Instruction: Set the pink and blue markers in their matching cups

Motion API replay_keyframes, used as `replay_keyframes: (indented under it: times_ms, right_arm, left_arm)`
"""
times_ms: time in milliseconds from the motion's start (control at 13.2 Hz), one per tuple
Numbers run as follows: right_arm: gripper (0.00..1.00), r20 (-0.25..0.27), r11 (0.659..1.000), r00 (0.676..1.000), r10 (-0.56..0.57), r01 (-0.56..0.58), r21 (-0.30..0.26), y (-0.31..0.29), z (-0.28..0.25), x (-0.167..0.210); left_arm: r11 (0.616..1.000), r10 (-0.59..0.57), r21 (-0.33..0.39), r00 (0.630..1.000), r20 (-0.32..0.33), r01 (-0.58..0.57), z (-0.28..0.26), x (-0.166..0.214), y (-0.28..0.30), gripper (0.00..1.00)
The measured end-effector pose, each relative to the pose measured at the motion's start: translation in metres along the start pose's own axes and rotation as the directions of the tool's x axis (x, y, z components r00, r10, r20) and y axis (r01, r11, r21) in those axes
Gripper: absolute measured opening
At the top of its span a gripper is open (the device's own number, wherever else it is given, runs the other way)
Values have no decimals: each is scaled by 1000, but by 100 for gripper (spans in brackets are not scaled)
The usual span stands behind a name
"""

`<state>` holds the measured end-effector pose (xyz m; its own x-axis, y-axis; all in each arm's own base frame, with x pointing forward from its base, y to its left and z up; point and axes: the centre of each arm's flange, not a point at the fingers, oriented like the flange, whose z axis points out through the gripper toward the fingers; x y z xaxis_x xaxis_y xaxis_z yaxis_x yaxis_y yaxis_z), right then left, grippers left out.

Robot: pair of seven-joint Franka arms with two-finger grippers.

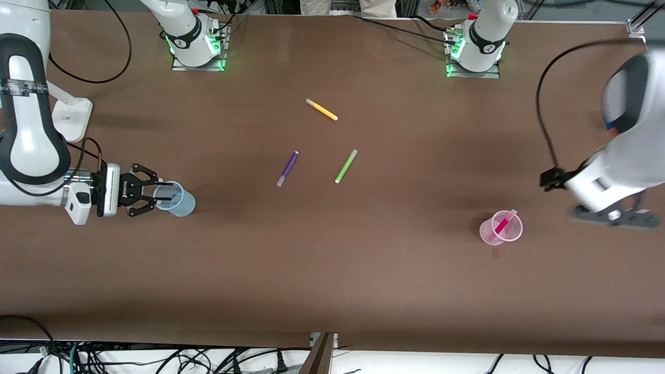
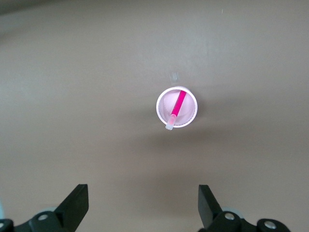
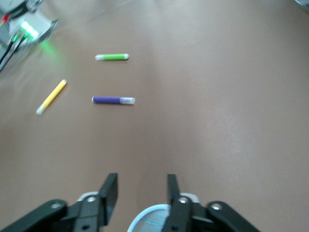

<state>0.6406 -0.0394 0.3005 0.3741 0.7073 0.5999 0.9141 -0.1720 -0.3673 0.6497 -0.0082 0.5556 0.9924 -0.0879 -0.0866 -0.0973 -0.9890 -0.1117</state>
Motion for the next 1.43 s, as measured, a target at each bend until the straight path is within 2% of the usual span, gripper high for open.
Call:
replay_keyframes:
  times_ms: [151,226,302,377,453,528,604,755,830,906,1057,1132,1208,1283,1434]
  right_arm:
    - [75,31,985,985,170,-169,-33,-2,-18,23]
    - [87,68,965,963,262,-259,-50,-8,-28,37]
    - [99,120,936,928,352,-346,-70,-16,-37,52]
    - [100,184,896,877,445,-432,-105,-26,-48,69]
    - [100,239,842,808,539,-516,-156,-37,-60,84]
    - [100,272,773,724,634,-598,-211,-46,-71,97]
    - [100,285,696,636,717,-666,-266,-54,-78,107]
    - [100,288,570,492,822,-730,-378,-61,-83,114]
    - [100,270,500,421,866,-747,-438,-63,-83,117]
    - [100,240,416,340,909,-765,-492,-67,-81,123]
    - [100,153,242,188,970,-772,-587,-87,-78,146]
    - [100,102,178,147,984,-763,-622,-104,-81,161]
    - [100,60,142,136,989,-756,-639,-126,-88,173]
    - [100,21,124,145,989,-752,-647,-149,-101,181]
    - [100,-57,101,186,981,-739,-666,-196,-140,190]
  left_arm:
    - [999,-21,-48,1000,-22,20,-13,-13,-32,100]
    - [998,-23,-67,999,-26,22,-13,-15,-38,100]
    - [997,-26,-74,999,-40,23,-12,-16,-39,100]
    - [997,-25,-72,997,-71,20,-9,-16,-38,100]
    - [997,-25,-71,995,-98,18,-7,-21,-37,100]
    - [997,-25,-73,993,-115,16,-7,-30,-36,100]
    - [997,-25,-75,992,-121,16,-11,-42,-35,100]
    - [996,-28,-82,992,-120,18,-16,-67,-36,100]
    - [996,-29,-84,993,-118,19,-16,-75,-36,100]
    - [996,-25,-84,993,-118,15,-14,-80,-34,100]
    - [997,-15,-83,992,-125,5,-8,-85,-27,100]
    - [997,-11,-83,992,-125,1,-4,-89,-24,100]
    - [996,-10,-84,993,-117,0,1,-92,-23,100]
    - [996,-10,-85,994,-113,0,3,-94,-22,100]
    - [996,-12,-85,994,-113,2,4,-94,-23,100]
